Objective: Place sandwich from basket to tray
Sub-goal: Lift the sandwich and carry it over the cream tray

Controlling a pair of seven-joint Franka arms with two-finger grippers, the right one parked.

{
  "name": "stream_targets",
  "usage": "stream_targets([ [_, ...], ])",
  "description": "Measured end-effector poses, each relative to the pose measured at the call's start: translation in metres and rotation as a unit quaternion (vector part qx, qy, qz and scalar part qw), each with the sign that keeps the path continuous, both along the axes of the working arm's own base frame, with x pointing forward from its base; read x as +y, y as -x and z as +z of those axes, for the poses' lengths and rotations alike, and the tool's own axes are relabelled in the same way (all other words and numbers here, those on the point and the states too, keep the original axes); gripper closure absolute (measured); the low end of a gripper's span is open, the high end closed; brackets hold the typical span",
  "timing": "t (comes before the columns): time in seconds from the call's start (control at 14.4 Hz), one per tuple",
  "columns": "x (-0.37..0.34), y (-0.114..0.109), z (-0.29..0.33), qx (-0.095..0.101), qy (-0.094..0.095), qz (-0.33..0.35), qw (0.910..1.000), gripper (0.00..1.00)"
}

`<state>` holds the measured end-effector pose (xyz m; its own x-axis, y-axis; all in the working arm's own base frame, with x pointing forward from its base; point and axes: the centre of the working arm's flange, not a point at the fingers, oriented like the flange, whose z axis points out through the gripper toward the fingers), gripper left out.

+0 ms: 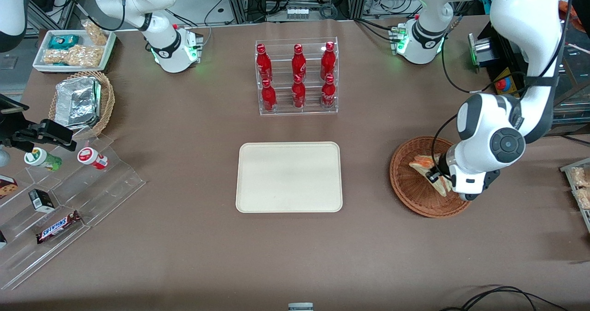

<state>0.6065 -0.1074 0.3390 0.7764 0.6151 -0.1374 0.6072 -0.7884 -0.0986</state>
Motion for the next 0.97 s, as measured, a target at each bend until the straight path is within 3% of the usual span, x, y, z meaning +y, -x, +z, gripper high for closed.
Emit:
stream_targets([
  [0.35, -0.09, 0.012, 0.04, 0.007, 0.025, -0.084, 0.9962, 0.85],
  [0.62, -0.194, 0.033, 0.014, 0.019, 0.08, -0.209, 0.9746, 0.85],
  [0.97, -0.316, 0.056, -0.059, -0.022, 0.089, -0.281, 0.9553, 0.85],
])
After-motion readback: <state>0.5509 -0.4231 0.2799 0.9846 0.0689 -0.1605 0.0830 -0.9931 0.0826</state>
